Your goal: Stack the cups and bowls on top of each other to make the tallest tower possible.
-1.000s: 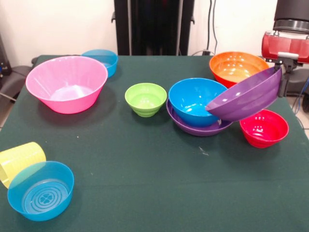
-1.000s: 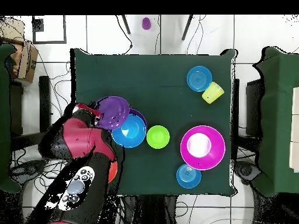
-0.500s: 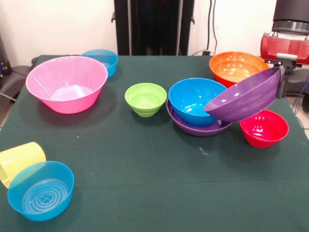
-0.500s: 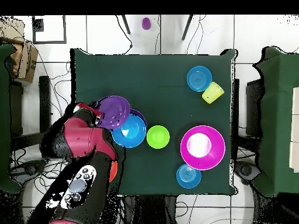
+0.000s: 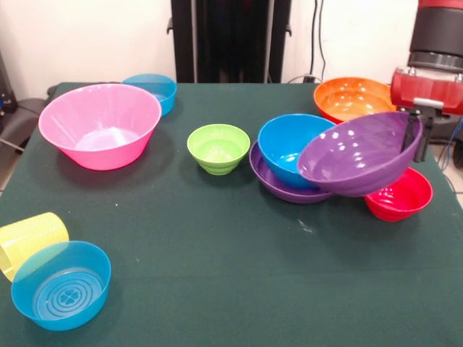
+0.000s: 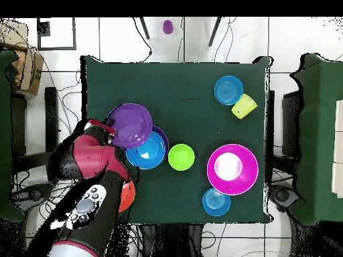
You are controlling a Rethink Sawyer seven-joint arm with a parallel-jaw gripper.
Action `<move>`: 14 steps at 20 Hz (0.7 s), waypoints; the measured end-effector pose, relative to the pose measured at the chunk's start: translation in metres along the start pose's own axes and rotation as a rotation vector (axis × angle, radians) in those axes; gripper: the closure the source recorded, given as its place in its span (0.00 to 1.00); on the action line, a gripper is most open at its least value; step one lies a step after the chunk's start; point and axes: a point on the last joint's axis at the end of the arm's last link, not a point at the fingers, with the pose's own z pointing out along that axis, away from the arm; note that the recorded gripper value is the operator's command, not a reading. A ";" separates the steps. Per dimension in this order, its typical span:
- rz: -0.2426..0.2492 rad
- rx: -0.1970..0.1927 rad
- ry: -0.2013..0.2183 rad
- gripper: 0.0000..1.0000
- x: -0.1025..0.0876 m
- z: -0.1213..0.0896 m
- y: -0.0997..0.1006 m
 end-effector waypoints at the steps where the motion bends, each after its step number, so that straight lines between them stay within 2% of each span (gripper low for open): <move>1: -0.003 0.001 -0.004 1.00 0.005 0.002 0.007; 3: -0.006 0.003 -0.006 1.00 0.011 0.005 0.014; 6: -0.013 0.013 0.002 1.00 0.029 0.010 0.030; 7: -0.017 0.021 0.006 1.00 0.040 0.014 0.037; 10: -0.023 0.030 0.009 1.00 0.054 0.018 0.046; 14: -0.027 0.042 0.005 1.00 0.062 0.020 0.052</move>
